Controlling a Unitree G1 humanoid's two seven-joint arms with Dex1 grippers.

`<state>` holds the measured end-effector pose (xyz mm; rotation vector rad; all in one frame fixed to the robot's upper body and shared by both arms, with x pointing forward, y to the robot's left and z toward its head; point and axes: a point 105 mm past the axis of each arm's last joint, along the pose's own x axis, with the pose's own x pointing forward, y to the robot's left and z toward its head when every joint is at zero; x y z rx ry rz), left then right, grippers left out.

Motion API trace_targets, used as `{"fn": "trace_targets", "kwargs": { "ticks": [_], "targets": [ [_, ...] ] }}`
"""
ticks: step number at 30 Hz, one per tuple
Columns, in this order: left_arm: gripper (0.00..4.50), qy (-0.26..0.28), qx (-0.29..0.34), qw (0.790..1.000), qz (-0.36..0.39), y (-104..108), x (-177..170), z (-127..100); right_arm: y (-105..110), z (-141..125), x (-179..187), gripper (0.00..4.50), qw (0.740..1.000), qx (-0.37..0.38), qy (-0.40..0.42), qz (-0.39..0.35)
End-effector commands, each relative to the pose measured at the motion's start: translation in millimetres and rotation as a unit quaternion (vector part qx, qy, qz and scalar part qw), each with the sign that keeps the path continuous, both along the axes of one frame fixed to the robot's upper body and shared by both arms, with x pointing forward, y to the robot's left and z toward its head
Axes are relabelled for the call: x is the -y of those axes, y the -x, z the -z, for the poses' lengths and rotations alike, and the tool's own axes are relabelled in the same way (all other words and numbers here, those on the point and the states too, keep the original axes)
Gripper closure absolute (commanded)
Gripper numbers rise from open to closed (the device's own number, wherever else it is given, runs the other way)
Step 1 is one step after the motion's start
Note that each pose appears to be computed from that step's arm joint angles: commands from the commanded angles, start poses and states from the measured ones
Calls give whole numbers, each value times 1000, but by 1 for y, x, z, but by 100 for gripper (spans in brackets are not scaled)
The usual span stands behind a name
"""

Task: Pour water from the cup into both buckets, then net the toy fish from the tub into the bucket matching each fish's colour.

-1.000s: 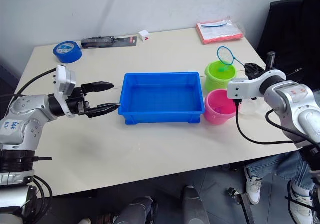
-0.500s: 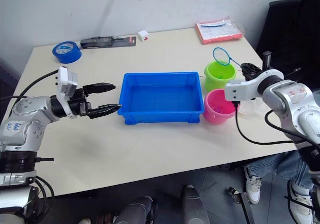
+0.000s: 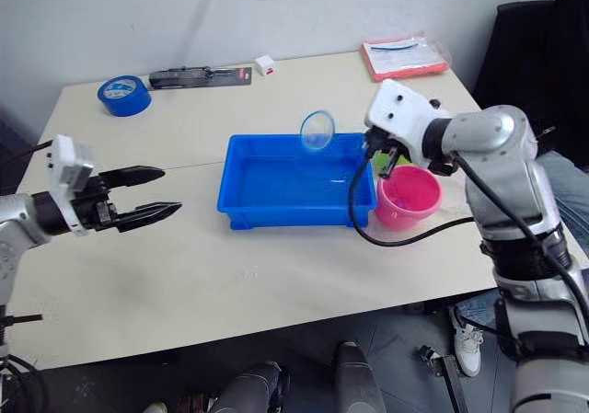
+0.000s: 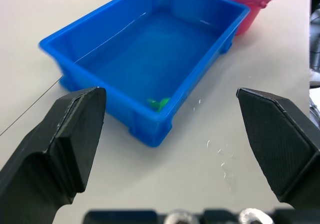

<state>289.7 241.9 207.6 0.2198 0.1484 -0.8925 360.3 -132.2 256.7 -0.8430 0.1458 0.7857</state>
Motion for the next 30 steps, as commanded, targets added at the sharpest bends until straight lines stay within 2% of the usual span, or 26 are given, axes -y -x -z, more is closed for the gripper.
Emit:
{"fn": "trace_targets", "kwargs": {
  "ticks": [1,8,14,30],
  "targets": [
    [0,4,15,1000,10,12,-1,-16,3,1,-13,372,999,-23,17,-22],
    [0,15,13,1000,11,23,2,-19,-7,31,-33,372,993,-50,82,-67],
    [0,10,3,1000,3,28,1,-12,-12,48,-44,372,987,-55,121,-90],
    [0,21,12,1000,-5,34,3,-14,-20,64,-89,372,972,-13,169,-166]
  ]
}}
